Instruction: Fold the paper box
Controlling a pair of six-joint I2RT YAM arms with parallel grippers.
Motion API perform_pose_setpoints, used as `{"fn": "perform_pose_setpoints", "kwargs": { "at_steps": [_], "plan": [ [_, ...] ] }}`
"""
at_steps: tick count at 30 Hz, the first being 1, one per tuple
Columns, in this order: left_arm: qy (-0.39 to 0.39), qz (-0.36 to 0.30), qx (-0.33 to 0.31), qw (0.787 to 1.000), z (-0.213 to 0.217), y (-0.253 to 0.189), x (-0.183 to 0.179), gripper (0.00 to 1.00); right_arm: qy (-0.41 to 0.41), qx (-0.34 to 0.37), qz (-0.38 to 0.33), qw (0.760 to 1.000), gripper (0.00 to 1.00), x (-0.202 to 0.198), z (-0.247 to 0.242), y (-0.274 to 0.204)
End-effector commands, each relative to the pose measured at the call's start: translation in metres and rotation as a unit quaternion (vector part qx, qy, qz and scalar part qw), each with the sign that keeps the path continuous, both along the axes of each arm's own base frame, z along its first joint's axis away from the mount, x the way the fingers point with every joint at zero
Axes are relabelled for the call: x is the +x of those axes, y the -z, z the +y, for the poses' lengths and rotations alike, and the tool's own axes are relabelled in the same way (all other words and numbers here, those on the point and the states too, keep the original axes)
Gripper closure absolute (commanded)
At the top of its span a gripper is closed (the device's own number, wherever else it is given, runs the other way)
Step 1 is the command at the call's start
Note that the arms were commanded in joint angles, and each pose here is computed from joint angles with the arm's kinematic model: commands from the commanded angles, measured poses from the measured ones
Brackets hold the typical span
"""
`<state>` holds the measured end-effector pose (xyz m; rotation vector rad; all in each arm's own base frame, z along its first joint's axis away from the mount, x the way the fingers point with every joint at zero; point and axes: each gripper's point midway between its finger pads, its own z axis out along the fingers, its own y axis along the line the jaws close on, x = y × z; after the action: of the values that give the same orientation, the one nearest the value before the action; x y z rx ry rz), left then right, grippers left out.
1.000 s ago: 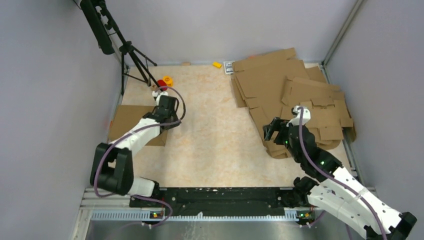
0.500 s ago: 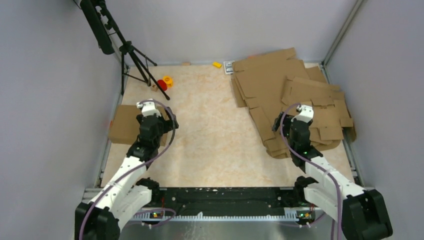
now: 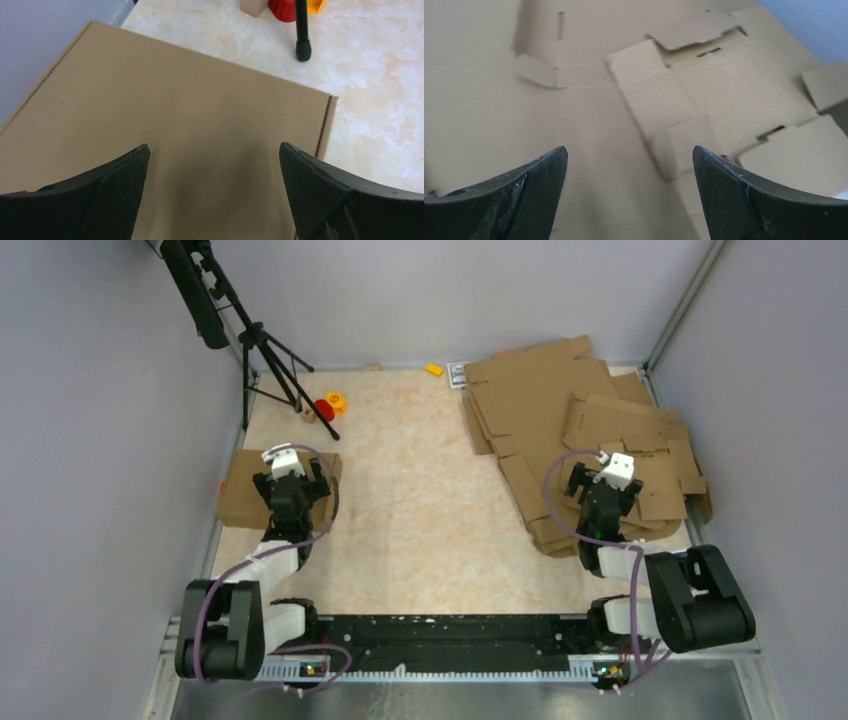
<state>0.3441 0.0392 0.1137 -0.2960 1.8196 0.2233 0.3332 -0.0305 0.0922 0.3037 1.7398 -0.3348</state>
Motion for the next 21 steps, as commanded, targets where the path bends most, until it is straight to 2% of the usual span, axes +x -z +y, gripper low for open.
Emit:
{"fn": "perform_pose_setpoints", "kwargs": {
  "at_steps": [1,2,4,6,7,10,13,21],
  "plan": [
    [0.049,-0.114,-0.003,0.992,-0.002,-0.022,0.016,0.02,0.004,0.045,-0.101,0.994,0.06,0.011,-0.02,-0.027],
    [0.062,-0.118,-0.001,0.991,-0.004,-0.022,0.022,0.03,0.001,0.045,-0.104,0.994,0.06,0.014,-0.021,-0.026],
    [0.069,-0.076,-0.002,0.995,-0.006,-0.008,0.032,0.06,-0.052,0.037,-0.073,0.995,0.06,0.026,-0.004,-0.017],
    [0.056,-0.068,-0.002,0.996,0.0,0.011,0.037,0.06,-0.102,0.018,-0.085,0.991,0.06,0.029,0.009,-0.016],
    [0.056,-0.102,0.012,0.993,0.002,0.0,0.043,0.08,-0.103,0.017,-0.076,0.992,0.06,0.028,0.009,-0.012],
    [0.053,-0.06,-0.004,0.997,0.001,0.009,0.042,0.06,-0.092,0.021,-0.077,0.992,0.06,0.029,0.006,-0.012],
    [0.054,-0.097,0.013,0.994,0.002,0.003,0.04,0.01,-0.093,0.021,-0.075,0.993,0.06,0.029,0.007,-0.011],
    [0.052,-0.073,0.005,0.996,0.002,0.008,0.042,0.01,-0.093,0.02,-0.075,0.993,0.04,0.028,0.007,-0.012]
  ]
}}
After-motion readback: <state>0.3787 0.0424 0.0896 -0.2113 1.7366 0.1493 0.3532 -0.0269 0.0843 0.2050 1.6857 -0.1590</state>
